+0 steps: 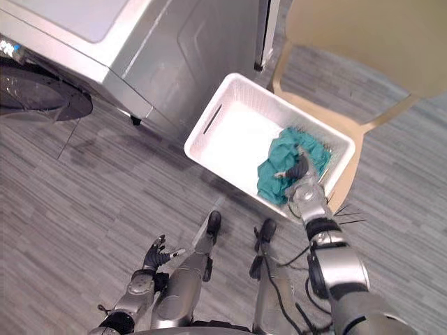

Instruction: Pick up the laundry basket with both hands and put the clothes into the washing machine.

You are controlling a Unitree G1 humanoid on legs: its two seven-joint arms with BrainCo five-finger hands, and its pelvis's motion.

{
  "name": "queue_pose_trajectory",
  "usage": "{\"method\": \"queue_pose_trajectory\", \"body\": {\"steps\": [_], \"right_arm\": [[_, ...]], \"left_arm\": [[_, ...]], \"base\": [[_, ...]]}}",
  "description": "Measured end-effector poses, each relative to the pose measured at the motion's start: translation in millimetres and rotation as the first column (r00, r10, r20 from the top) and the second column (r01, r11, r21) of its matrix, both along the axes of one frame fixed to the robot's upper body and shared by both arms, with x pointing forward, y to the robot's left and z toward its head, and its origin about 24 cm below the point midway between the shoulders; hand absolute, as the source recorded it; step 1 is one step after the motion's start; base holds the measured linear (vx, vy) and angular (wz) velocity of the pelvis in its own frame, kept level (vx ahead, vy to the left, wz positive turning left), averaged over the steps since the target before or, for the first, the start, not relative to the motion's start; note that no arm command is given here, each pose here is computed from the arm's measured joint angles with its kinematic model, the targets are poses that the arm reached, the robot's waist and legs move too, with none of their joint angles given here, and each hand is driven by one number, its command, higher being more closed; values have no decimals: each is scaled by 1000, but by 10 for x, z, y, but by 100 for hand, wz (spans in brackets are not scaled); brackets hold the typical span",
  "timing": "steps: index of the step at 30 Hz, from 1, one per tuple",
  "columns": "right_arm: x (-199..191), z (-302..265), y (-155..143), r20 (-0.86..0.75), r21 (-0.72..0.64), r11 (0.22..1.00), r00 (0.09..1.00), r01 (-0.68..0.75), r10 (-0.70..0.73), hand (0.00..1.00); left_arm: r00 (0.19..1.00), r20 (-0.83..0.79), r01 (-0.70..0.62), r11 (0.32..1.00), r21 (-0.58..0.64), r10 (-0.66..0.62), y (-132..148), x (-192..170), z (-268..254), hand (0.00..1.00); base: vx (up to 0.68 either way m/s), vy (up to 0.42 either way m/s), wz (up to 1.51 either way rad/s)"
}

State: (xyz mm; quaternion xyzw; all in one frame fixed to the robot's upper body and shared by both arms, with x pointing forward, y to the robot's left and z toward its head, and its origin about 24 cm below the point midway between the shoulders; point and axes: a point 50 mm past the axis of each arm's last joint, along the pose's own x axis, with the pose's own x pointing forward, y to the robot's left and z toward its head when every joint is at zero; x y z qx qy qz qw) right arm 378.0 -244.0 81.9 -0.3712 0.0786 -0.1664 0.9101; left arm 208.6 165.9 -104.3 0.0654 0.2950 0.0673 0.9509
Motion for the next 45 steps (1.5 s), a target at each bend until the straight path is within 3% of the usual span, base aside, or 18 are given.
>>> {"method": "queue_pose_trajectory", "body": {"steps": [5,6,14,26,32,38,42,45], "right_arm": [[111,315,-131,46,-39,996,995,86,-84,0],[138,377,-127,49,-60,995,995,85,-82,100],[212,610,-167,23,-172,984,999,50,-47,100],[247,576,-45,17,-18,1000,1000,-6,6,100],[133,815,102,303,112,988,951,-103,65,100],[-389,206,555,393,375,888,913,-267,109,100],[-710,51,835,435,440,820,885,-367,163,100],[-859,208,1086,540,440,753,814,-490,214,100]], "left_arm": [[999,36,-21,999,-25,22,-42,134,75,0],[999,42,-22,999,-29,24,-49,160,90,0],[996,89,22,999,-29,-19,-186,335,199,0],[994,108,20,997,-70,-12,-220,365,228,0],[994,97,-39,996,-83,47,-122,339,206,0],[992,-8,-127,989,-73,126,44,3,-10,0],[992,-46,-121,992,-38,119,91,-193,-93,0],[987,-64,-146,989,-12,145,200,-331,-130,0]], "base": [[-85,-11,-5],[0,0,0],[22,-29,4],[-26,-48,16],[-53,-35,2],[65,-41,8],[107,-26,-4],[43,6,-49]]}}
